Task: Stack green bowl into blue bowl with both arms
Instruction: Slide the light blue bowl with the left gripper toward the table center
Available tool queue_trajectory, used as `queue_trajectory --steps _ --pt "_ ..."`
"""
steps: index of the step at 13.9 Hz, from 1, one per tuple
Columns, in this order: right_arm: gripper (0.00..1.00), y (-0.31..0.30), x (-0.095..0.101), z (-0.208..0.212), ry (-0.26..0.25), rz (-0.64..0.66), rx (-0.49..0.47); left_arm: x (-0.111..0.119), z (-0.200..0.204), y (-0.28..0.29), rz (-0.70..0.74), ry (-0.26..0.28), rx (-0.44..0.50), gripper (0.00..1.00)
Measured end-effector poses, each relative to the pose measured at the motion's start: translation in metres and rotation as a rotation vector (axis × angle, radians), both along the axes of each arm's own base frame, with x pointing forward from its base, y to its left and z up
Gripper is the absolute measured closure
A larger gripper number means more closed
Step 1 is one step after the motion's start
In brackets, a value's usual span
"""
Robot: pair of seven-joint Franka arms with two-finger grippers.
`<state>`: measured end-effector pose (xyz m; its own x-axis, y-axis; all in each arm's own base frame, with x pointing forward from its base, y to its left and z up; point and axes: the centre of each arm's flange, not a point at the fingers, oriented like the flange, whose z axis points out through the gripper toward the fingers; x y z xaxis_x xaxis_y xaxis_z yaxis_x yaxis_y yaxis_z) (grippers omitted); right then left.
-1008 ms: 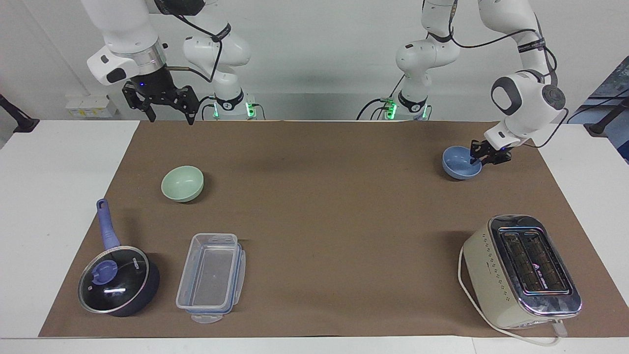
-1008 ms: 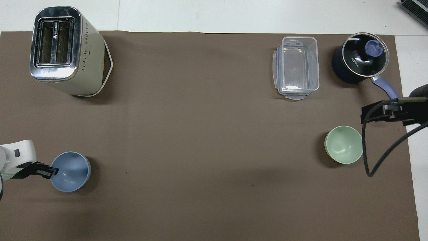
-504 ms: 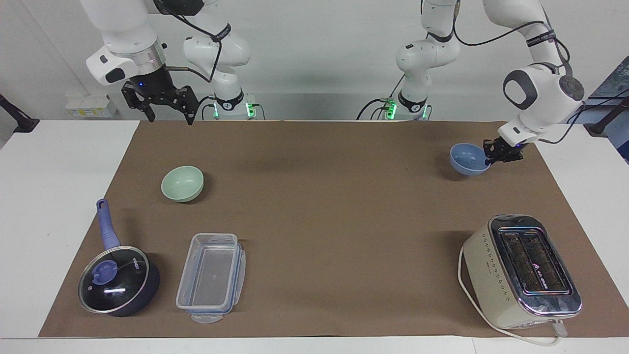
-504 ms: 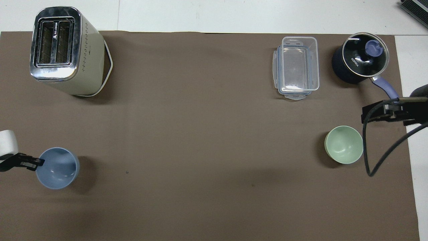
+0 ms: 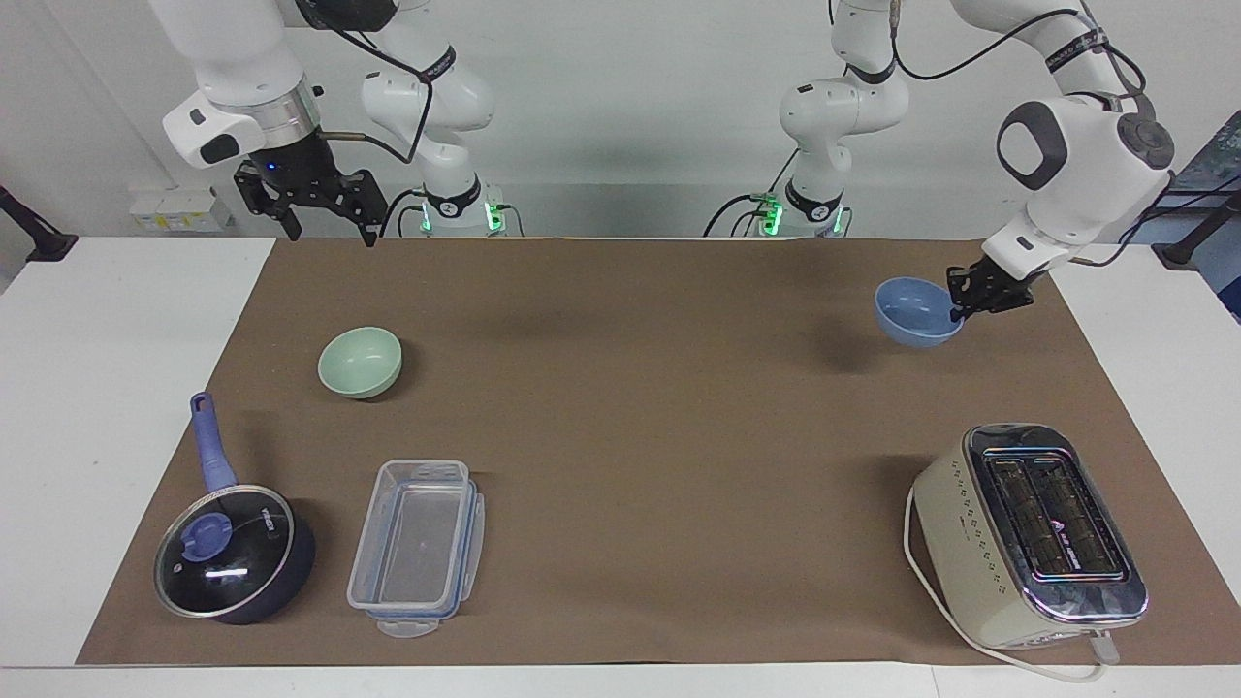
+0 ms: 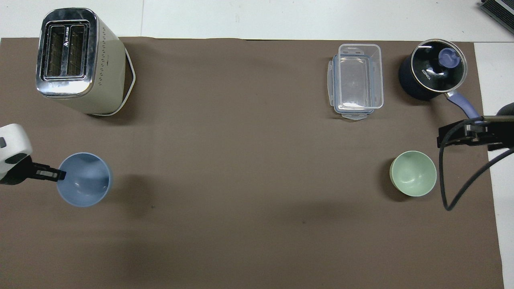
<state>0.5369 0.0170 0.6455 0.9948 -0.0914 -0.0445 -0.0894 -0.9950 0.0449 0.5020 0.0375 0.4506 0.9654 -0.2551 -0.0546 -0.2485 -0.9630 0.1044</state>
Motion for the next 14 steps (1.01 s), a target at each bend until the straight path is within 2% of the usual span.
queue_trajectory --steps 5,9,11,14 --pt "0.0 0.0 0.0 0.0 0.0 0.004 0.0 -0.001 0.002 -0.119 0.134 -0.002 0.026 0.96" --pt "0.0 0.0 0.0 0.0 0.001 0.012 0.001 -0.02 0.004 -0.215 0.211 -0.036 0.025 0.96" --pt "0.0 -0.002 0.0 0.0 0.001 0.01 0.001 -0.04 -0.011 -0.258 0.196 -0.048 0.02 0.96" --pt "0.0 -0.008 0.0 0.0 0.002 0.002 0.001 -0.069 -0.067 -0.296 0.135 -0.082 0.006 0.96"
